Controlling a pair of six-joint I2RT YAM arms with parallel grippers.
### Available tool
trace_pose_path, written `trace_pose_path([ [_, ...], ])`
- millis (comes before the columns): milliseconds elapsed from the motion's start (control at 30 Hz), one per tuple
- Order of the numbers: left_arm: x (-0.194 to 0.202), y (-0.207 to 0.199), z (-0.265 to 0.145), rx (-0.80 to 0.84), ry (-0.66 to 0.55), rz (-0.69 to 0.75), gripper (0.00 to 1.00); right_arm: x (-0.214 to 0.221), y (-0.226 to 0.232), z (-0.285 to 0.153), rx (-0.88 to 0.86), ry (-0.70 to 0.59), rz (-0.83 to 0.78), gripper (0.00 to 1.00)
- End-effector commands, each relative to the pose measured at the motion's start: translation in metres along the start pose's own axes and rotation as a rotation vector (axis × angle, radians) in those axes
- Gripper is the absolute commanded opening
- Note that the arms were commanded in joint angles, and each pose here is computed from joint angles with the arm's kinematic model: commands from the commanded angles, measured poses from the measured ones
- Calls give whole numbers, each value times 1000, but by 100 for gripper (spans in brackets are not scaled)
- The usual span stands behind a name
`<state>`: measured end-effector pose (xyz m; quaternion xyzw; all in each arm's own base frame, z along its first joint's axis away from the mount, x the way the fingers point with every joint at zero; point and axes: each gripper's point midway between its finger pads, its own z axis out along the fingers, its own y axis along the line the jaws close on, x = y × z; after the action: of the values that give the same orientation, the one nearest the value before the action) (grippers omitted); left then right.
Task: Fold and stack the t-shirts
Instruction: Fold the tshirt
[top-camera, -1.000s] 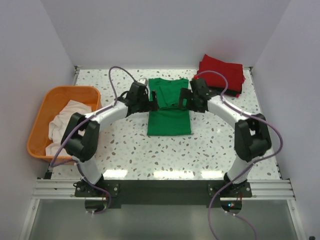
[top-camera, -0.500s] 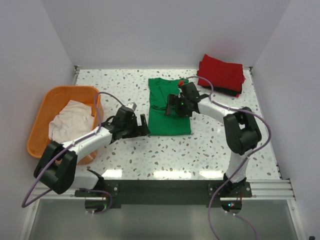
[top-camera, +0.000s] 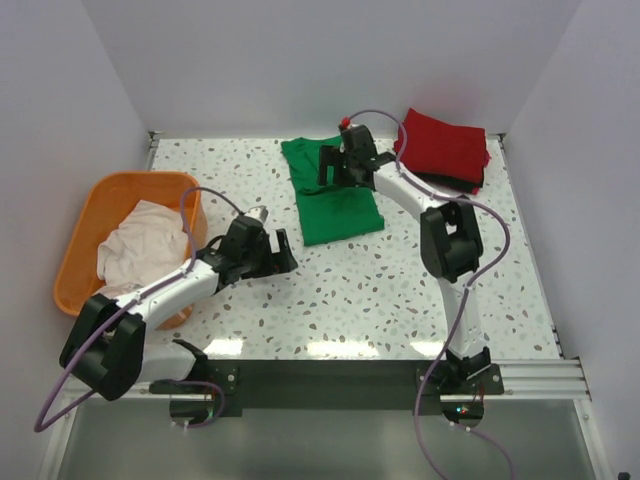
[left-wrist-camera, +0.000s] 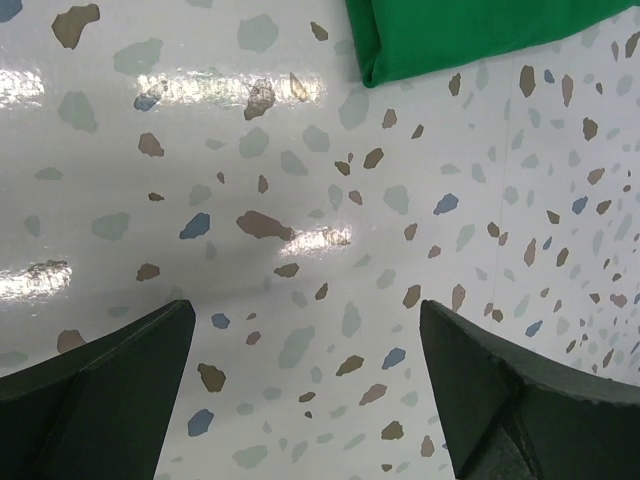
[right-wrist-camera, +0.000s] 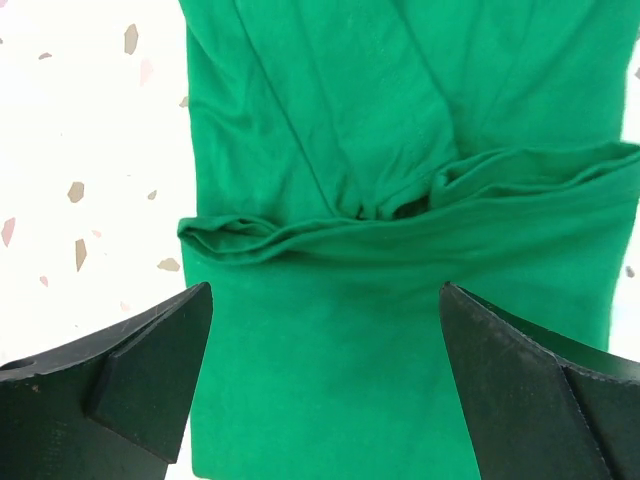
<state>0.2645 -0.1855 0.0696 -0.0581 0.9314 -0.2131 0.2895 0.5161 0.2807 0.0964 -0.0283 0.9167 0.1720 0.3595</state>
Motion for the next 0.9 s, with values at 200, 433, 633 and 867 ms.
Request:
trace_pose_path([
  [200,-36,-26,24,30,-41,2,100,19,-40,-72,166,0,-20,99],
  [433,-77,-59,64,74,-58,13,88,64,-105,-104,232,67,182,98],
  [633,-66,-53,105,34,31,19,66,86,-123,-90,111,158,291,77],
  [867,-59,-47,127,14,63,16,46,93,-120,-71,59,195,319,65],
])
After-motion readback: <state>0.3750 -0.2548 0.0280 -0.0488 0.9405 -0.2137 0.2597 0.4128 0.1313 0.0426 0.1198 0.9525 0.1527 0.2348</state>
